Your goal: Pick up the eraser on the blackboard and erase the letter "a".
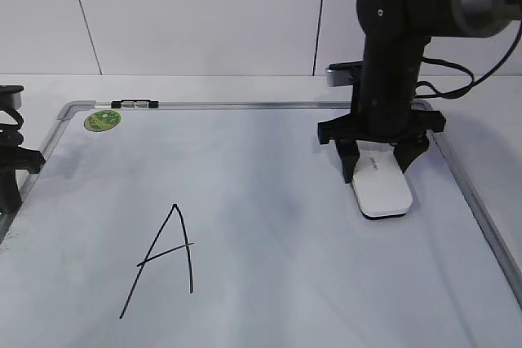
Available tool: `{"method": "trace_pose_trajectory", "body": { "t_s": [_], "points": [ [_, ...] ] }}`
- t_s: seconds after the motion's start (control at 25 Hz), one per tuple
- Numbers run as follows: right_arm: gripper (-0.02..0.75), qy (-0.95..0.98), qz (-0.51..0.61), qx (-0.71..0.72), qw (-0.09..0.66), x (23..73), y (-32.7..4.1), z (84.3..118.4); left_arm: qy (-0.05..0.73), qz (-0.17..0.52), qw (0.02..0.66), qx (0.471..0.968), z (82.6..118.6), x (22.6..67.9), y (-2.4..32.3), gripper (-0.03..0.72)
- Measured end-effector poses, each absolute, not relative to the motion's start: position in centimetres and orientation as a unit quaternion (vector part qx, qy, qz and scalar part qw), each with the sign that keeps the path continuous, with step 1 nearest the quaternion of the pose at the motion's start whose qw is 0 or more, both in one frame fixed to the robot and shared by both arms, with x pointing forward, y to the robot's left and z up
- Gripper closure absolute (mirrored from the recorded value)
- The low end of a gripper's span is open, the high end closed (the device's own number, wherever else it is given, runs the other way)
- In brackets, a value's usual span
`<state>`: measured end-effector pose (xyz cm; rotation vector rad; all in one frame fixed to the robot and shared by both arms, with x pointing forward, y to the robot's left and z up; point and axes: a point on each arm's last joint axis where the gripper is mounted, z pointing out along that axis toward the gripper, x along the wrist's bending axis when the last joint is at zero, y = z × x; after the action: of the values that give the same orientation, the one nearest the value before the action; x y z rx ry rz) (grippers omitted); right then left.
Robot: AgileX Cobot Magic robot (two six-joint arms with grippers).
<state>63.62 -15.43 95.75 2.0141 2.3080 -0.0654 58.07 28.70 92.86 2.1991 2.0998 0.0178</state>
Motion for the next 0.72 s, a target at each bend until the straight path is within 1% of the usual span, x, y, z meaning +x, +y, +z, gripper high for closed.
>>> {"method": "trace_pose_trajectory", "body": {
  "t_s": [0.24,0.44,0.6,0.72],
  "points": [
    [0.200,0.739,0.017,0.673,0.016,64.3,-18.9,98.0,0.690,0.006,0.050,0.722,92.9,58.1,28.7,0.652],
    [0.200,0.735,0.032,0.677,0.015,64.5,-21.4,99.2,0.690,0.006,0.050,0.722,92.9,58.1,28.7,0.652],
    [0.200,0.733,0.024,0.679,0.010,63.5,-22.9,99.4,0.689,0.006,0.050,0.723,92.9,58.1,28.7,0.652],
    [0.200,0.736,0.007,0.677,-0.003,62.2,-23.5,98.7,0.689,0.006,0.050,0.723,92.9,58.1,28.7,0.652]
  ]
}}
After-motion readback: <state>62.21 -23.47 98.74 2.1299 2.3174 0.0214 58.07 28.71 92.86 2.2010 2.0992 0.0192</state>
